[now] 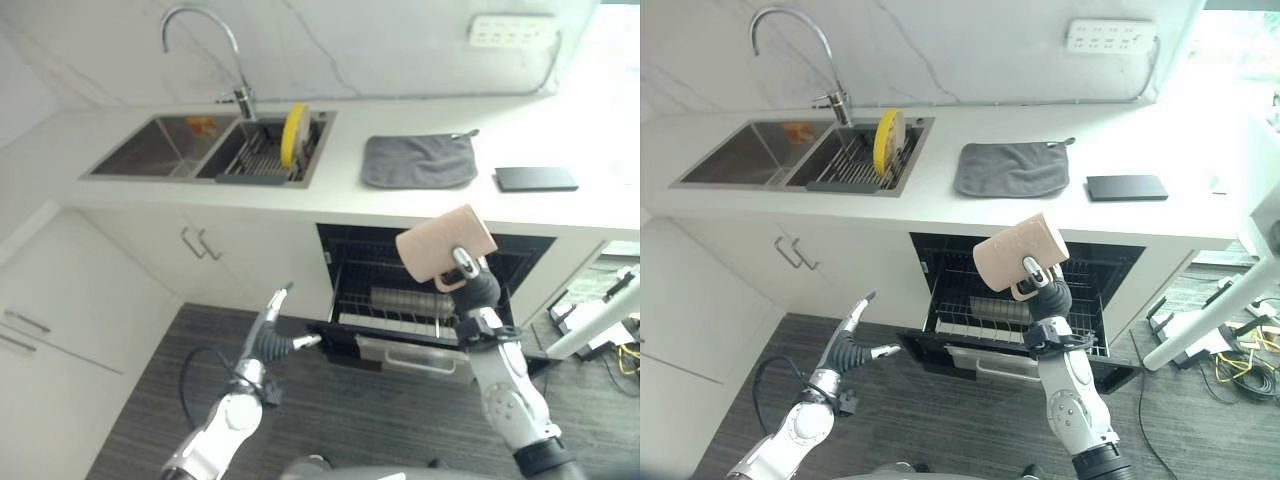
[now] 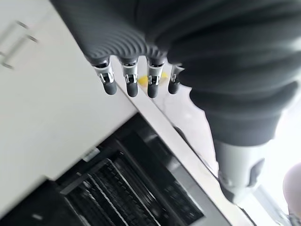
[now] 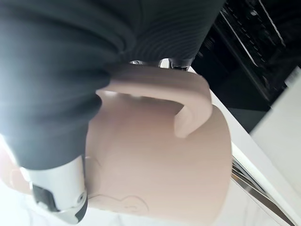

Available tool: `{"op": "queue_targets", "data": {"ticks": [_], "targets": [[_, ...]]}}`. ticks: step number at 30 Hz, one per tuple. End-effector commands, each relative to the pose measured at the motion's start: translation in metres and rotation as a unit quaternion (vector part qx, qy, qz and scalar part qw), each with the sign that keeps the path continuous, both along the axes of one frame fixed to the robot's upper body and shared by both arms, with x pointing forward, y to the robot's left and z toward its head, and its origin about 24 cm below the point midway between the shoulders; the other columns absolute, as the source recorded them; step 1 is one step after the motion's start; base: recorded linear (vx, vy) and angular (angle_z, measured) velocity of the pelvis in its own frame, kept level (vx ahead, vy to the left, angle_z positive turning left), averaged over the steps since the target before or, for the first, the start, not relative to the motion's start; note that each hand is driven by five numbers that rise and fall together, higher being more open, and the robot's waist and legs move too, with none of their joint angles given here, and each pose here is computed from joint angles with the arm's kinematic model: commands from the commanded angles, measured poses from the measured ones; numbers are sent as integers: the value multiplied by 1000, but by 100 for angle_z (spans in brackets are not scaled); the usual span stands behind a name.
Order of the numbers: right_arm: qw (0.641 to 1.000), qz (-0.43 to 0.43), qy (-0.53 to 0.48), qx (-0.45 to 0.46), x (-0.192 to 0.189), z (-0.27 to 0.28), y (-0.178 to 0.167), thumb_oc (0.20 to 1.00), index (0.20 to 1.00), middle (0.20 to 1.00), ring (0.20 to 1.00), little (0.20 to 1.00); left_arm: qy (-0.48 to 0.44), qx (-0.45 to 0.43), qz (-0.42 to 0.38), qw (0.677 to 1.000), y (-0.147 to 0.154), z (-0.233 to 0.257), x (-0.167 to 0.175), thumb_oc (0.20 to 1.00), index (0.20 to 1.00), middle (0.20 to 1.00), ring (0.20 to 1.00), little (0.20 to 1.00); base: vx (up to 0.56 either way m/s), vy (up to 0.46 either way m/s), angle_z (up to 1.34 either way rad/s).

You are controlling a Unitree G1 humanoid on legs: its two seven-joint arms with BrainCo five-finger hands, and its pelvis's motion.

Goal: Place the dishes in the dishwasher.

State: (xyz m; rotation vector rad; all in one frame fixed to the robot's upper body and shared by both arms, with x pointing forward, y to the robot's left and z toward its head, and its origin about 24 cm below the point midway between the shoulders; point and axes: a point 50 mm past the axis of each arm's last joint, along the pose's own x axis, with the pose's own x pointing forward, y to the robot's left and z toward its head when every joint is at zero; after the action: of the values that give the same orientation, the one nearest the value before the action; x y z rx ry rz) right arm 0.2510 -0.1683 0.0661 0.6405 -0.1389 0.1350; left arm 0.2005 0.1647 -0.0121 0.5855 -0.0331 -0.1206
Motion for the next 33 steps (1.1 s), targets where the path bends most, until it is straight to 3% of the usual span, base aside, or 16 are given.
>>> {"op": "queue_targets", "data": {"ticks": [1,4,13,21,33], "targets": [[995,2,-94,19,10,37,12,200,200,200,200,200,-71,18,-45,996,2,27,12,1000,1000,1000,1000,1000,92,5,-11],[995,-4,-100,4,8,39,11,200,200,200,200,200,-72,19,-59,995,0,29,11,1000,1000,1000,1000,1000,59,19,-17],[989,-62,-95,-91,9,42,-14,200,200,200,200,200,-32,75,-203,976,-20,42,17,1000,1000,1000,1000,1000,85,55,-9],[975,-94,-95,-175,45,76,-48,200,200,200,200,200,-6,174,-301,938,-39,54,41,1000,1000,1000,1000,1000,-43,95,-2],[945,-136,-149,-257,95,141,-62,200,200,200,200,200,-70,280,-317,903,-58,93,87,1000,1000,1000,1000,1000,-196,-45,-4]]}}
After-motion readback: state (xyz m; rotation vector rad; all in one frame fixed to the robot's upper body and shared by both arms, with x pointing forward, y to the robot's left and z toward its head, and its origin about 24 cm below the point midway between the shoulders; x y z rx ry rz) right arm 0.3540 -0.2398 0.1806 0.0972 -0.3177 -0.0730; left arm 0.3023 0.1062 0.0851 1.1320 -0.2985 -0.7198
